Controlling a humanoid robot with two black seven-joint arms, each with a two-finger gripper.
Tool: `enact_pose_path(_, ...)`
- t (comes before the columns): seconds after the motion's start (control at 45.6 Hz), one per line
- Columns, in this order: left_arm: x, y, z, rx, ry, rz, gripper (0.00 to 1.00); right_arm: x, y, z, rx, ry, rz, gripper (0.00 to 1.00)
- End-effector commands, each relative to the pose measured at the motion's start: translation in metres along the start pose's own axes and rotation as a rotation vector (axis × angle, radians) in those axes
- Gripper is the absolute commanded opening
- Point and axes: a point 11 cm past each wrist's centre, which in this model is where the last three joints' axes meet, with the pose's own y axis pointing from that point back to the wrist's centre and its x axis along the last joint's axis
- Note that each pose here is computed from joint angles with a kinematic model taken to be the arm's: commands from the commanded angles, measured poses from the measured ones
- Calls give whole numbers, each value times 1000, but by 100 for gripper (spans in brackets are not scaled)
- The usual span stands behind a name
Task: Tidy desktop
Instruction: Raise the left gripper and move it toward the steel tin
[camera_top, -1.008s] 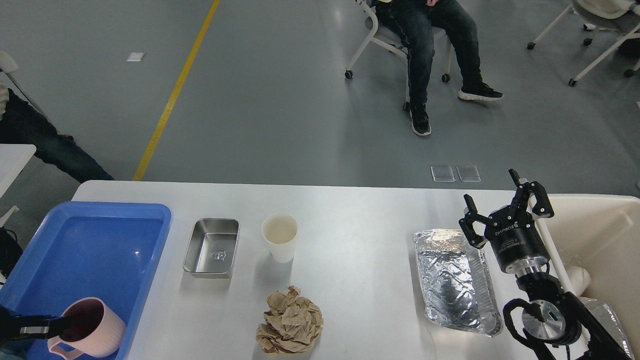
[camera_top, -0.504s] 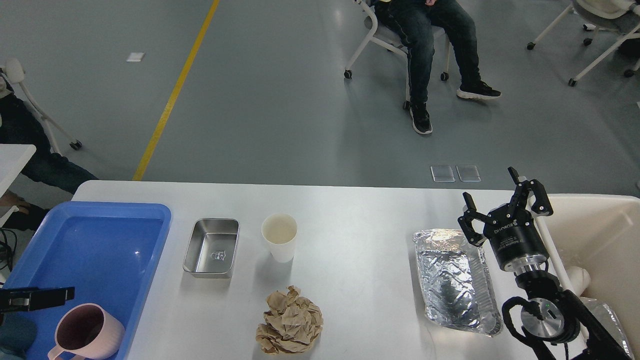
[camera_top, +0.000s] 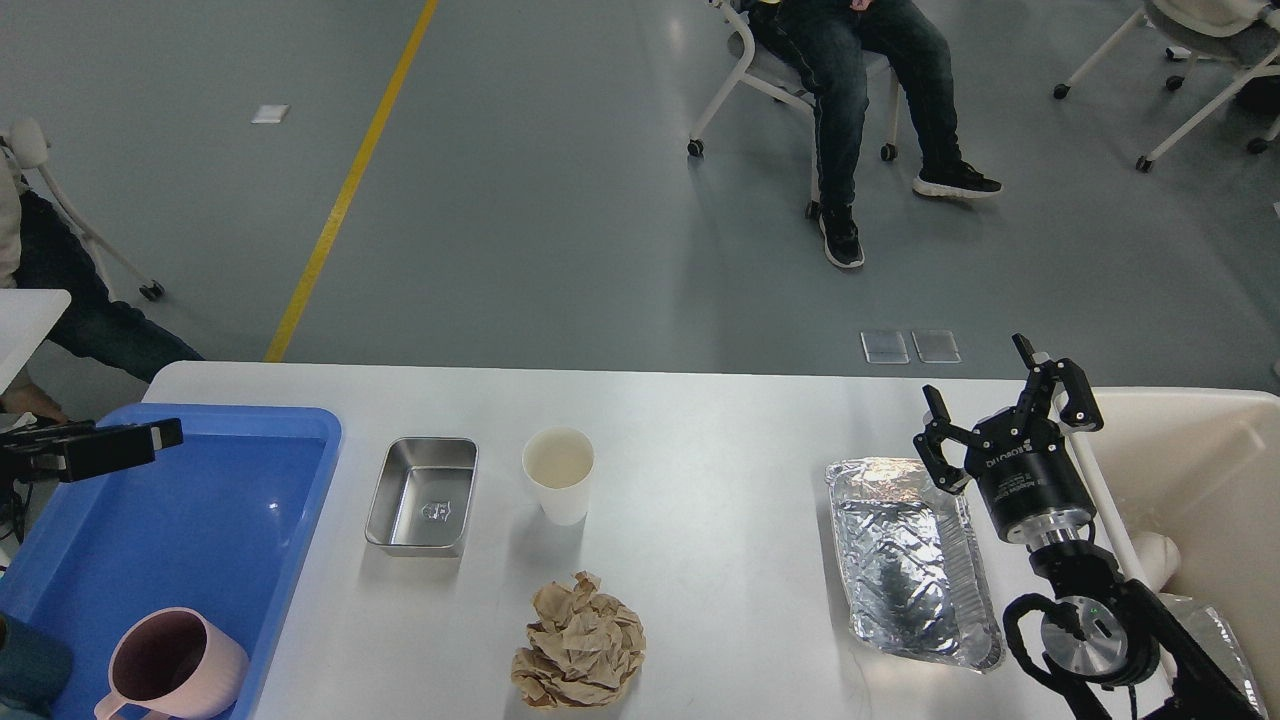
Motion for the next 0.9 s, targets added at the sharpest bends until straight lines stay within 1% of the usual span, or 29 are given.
enact_pose_path(0.0,6,1,13,-33,-24,56,97,0,0,0,-1,0,1,100)
enact_pose_path(0.394,12,3,24,-60,-50,98,97,-1,-1,0,1,0,-1,100)
enact_pose_path(0.57,31,12,28,-63,-74,135,97,0,0,0,0,-2,0,100)
enact_pose_path(0.723,39,18,33,-72,-81,127,97,0,0,1,-1,-1,-1,100)
enact_pose_path(0.876,36,15,34,-79,-71,123,97,1,-1,0,-3,2,1,100)
